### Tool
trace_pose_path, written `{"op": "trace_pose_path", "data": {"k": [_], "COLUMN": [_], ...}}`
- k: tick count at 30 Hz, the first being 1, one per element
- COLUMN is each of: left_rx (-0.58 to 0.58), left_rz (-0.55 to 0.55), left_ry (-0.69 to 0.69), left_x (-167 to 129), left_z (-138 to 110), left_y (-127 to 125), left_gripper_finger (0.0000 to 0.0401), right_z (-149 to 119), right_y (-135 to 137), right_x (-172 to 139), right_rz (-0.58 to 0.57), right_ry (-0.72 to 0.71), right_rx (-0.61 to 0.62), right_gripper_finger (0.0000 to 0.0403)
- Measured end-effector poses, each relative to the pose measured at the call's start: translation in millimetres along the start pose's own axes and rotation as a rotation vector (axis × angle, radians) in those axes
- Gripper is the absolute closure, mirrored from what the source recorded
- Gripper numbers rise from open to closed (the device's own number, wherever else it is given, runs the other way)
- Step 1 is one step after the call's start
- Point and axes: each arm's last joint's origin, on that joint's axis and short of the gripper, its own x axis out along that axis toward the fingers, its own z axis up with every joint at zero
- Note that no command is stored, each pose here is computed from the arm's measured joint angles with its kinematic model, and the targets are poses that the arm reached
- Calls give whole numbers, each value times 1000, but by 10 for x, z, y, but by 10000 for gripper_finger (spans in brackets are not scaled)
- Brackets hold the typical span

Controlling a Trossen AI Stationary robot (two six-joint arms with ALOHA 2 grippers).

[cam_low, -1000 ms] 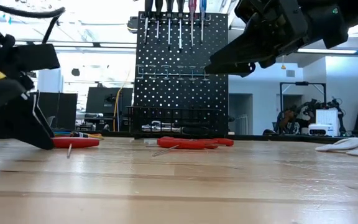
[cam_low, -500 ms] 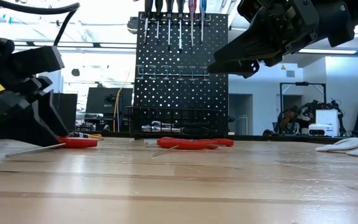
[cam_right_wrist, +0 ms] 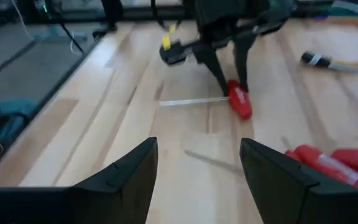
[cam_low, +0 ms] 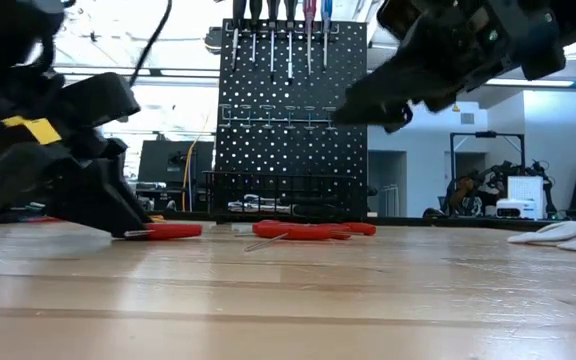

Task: Hang tools onto peg board
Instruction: Hang the red allen wrench on the pegboard

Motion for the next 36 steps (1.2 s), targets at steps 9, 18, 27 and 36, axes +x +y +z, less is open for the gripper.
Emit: {"op": "trace_pose_path", "data": {"k": [9, 18, 27, 36], "left_rx": [195, 375, 359, 235], "left_rz": [-56, 81, 28, -77], "left_ry": [-89, -160, -80, -42], "left_x": [26, -107, -80, 201], "left_z": [670, 944, 860, 665], "left_y": [-147, -250, -215, 109], "left_gripper_finger": [366, 400, 370, 201], "right_z": [13, 400, 435, 412], "right_y": [62, -72, -87, 44], "right_x": [645, 849, 722, 719], "right_rz": [-20, -176, -203, -174], "right_ry": [135, 349, 417, 426], "right_rx": [-125, -38, 37, 10], "right_gripper_finger": [168, 168, 168, 168]}}
